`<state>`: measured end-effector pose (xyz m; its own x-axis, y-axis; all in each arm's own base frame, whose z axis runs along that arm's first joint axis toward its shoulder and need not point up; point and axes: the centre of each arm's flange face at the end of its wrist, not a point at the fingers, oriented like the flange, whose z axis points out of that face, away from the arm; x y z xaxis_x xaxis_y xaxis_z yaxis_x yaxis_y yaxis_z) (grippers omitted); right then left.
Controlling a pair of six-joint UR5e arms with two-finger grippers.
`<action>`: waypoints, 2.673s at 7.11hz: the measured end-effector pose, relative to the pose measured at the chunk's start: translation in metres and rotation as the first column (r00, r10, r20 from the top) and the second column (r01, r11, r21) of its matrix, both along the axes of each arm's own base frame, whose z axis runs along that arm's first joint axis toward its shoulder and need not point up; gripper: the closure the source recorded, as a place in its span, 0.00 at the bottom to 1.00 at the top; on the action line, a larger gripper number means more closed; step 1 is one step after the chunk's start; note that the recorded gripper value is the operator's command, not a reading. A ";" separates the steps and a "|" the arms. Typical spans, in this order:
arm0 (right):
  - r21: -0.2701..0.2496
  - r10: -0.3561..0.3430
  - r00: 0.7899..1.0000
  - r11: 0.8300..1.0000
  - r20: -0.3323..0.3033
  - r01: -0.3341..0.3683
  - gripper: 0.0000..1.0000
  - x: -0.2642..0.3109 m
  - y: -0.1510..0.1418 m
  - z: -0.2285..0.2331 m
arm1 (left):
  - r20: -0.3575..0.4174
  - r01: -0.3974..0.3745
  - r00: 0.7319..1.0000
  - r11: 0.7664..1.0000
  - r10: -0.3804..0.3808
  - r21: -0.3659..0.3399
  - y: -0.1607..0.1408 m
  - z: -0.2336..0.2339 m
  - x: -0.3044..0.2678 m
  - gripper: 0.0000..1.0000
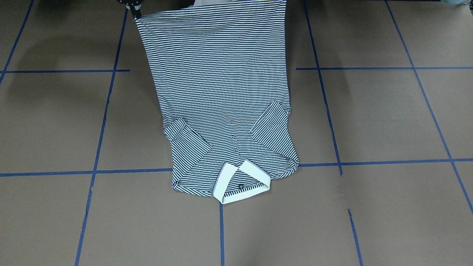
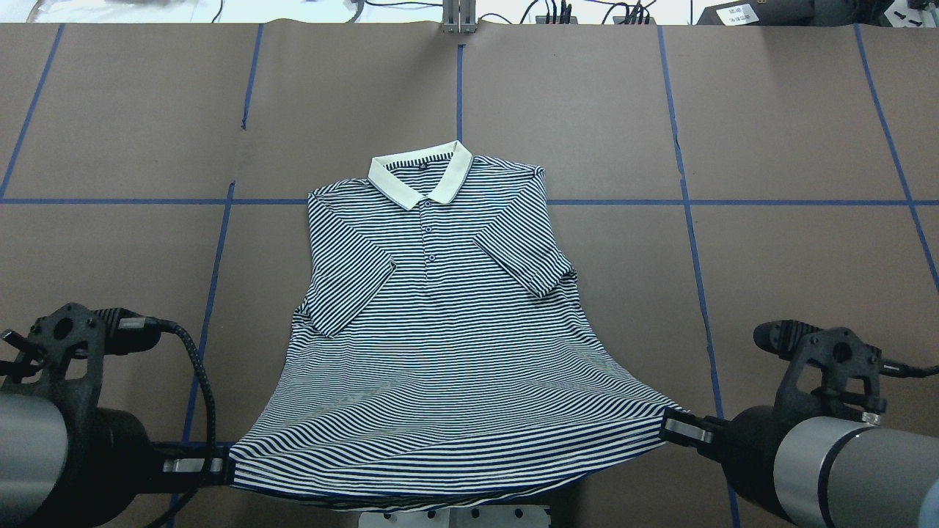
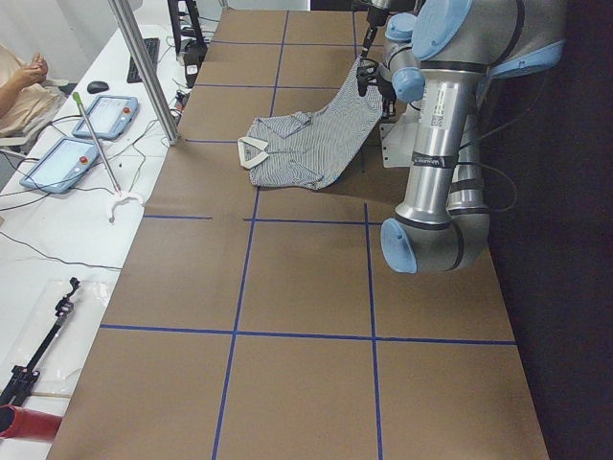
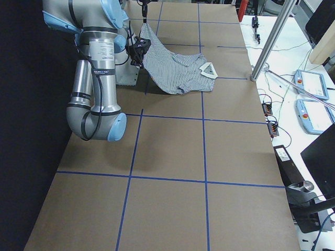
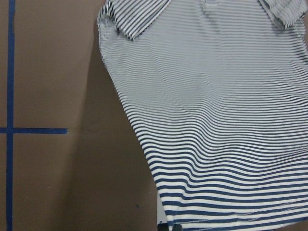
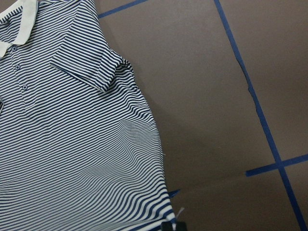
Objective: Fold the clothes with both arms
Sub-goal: 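Lift the hem with both grippers and carry it toward the collar, then lay the hem down near the collar and open both grippers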
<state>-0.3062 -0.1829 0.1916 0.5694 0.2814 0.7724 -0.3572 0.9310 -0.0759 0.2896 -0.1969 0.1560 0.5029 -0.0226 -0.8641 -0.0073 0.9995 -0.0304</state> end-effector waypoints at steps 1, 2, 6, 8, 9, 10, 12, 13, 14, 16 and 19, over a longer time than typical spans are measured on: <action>0.025 0.010 1.000 1.000 -0.002 -0.010 1.00 -0.007 -0.017 -0.010 | 0.032 0.015 0.999 0.999 -0.017 0.049 -0.024 0.002 0.014 1.00; 0.055 0.030 0.999 0.998 -0.023 -0.028 1.00 -0.023 -0.050 -0.018 | 0.080 0.047 0.995 0.993 -0.056 0.111 -0.067 0.006 0.028 1.00; 0.103 0.094 0.986 0.991 -0.135 -0.081 1.00 -0.084 -0.238 0.011 | 0.223 0.124 0.958 0.960 -0.182 0.253 -0.247 0.052 0.060 1.00; 0.125 0.121 0.983 0.987 -0.140 -0.104 1.00 -0.126 -0.304 0.042 | 0.224 0.155 0.950 0.949 -0.219 0.274 -0.311 0.103 0.088 1.00; 0.129 0.129 0.980 0.986 -0.151 -0.110 1.00 -0.150 -0.334 0.055 | 0.222 0.166 0.947 0.946 -0.232 0.280 -0.336 0.126 0.101 1.00; 0.133 0.138 0.978 0.984 -0.155 -0.118 1.00 -0.171 -0.359 0.071 | 0.223 0.173 0.945 0.944 -0.239 0.282 -0.357 0.145 0.116 1.00; 0.143 0.148 0.978 0.982 -0.147 -0.127 1.00 -0.204 -0.393 0.095 | 0.223 0.182 0.942 0.940 -0.251 0.290 -0.380 0.178 0.135 1.00; 0.144 0.150 0.978 0.981 -0.146 -0.129 1.00 -0.212 -0.400 0.101 | 0.224 0.186 0.940 0.937 -0.257 0.294 -0.384 0.185 0.138 1.00; 0.146 0.150 0.978 0.981 -0.148 -0.128 0.85 -0.215 -0.403 0.105 | 0.225 0.186 0.940 0.937 -0.258 0.296 -0.385 0.188 0.140 0.48; 0.149 0.149 0.976 0.981 -0.156 -0.126 0.00 -0.212 -0.409 0.110 | 0.225 0.179 0.941 0.937 -0.252 0.301 -0.382 0.190 0.143 0.00; 0.204 0.041 0.984 0.979 -0.171 -0.006 0.00 -0.173 -0.436 0.110 | 0.188 0.141 0.957 0.918 -0.222 0.371 -0.359 0.173 0.126 0.00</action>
